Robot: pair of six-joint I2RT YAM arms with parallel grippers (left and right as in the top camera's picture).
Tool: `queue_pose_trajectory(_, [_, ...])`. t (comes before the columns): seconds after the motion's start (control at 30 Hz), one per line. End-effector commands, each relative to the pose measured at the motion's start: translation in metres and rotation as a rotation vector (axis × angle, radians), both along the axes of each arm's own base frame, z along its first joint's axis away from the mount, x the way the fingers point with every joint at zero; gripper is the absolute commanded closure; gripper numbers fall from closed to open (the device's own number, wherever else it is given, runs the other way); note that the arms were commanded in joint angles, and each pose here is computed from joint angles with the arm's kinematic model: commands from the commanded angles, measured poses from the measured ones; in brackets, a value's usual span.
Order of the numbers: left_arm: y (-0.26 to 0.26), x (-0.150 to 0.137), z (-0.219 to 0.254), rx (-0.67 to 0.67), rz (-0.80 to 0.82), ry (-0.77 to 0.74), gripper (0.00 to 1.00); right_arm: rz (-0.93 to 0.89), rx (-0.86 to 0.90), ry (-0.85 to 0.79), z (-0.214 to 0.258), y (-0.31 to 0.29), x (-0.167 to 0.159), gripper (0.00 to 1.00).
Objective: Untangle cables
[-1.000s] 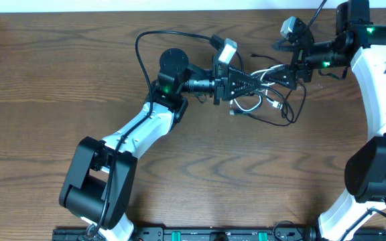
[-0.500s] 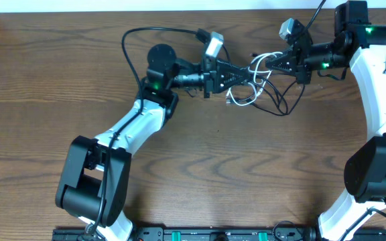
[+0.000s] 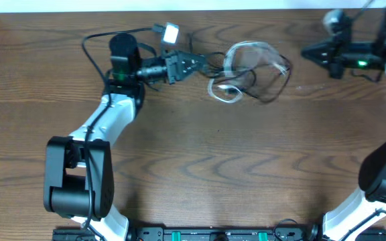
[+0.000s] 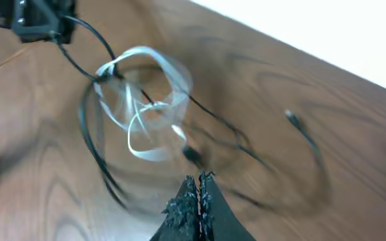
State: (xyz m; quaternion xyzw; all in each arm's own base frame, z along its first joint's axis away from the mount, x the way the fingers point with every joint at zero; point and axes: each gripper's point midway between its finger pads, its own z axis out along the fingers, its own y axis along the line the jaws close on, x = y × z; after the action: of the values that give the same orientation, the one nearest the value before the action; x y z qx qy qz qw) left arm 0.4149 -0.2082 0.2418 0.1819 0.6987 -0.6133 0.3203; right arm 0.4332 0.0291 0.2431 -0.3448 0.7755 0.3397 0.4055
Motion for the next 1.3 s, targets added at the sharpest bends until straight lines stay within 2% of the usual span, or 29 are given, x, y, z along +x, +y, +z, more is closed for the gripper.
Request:
queue_pose_trajectory(0.0, [0.014, 0.003, 0.012, 0.002, 0.022, -0.053, 0.92, -0.054, 0.078, -0.020, 0.018, -0.024, -0.001, 0.99])
queue_pose_trajectory(0.33, [0.003, -0.002, 0.012, -0.002, -0.003, -0.041, 0.92, -0.051, 0.090, 0.004, 0.017, -0.022, -0.004, 0.99])
queue_pose_trajectory(0.4, [-0.005, -0.006, 0.012, -0.004, -0.022, -0.035, 0.92, -0.036, 0.082, -0.005, 0.017, -0.017, -0.004, 0.96])
queue_pose_trajectory(0.47, [-0.014, -0.010, 0.012, -0.004, -0.043, -0.034, 0.92, -0.021, 0.065, -0.010, 0.015, -0.011, -0.004, 0.83])
queue_pose_trajectory(0.53, [-0.022, -0.015, 0.015, -0.014, -0.063, -0.027, 0.92, -0.007, 0.057, -0.004, 0.013, -0.005, -0.004, 0.59])
queue_pose_trajectory(0.57, [-0.030, -0.019, 0.021, -0.027, -0.082, -0.040, 0.92, 0.012, 0.060, 0.006, 0.012, 0.004, -0.006, 0.37])
queue_pose_trajectory(0.63, [-0.038, -0.024, 0.032, -0.048, -0.102, -0.078, 0.92, 0.036, 0.064, 0.019, 0.011, 0.015, -0.009, 0.17])
queue_pose_trajectory(0.77, [-0.049, -0.035, 0.057, -0.093, -0.130, -0.210, 0.92, 0.095, 0.069, 0.041, 0.009, 0.041, -0.014, 0.01])
queue_pose_trajectory(0.83, [-0.051, -0.040, 0.068, -0.114, -0.141, -0.266, 0.92, 0.131, 0.056, 0.047, 0.007, 0.057, -0.017, 0.01])
queue_pose_trajectory(0.93, [-0.050, -0.043, 0.076, -0.136, -0.146, -0.255, 0.92, 0.170, 0.000, 0.045, -0.001, 0.072, -0.020, 0.01])
queue_pose_trajectory(1.27, [-0.050, -0.046, 0.083, -0.191, -0.166, -0.012, 0.92, 0.287, -0.138, -0.070, -0.013, 0.106, -0.020, 0.01])
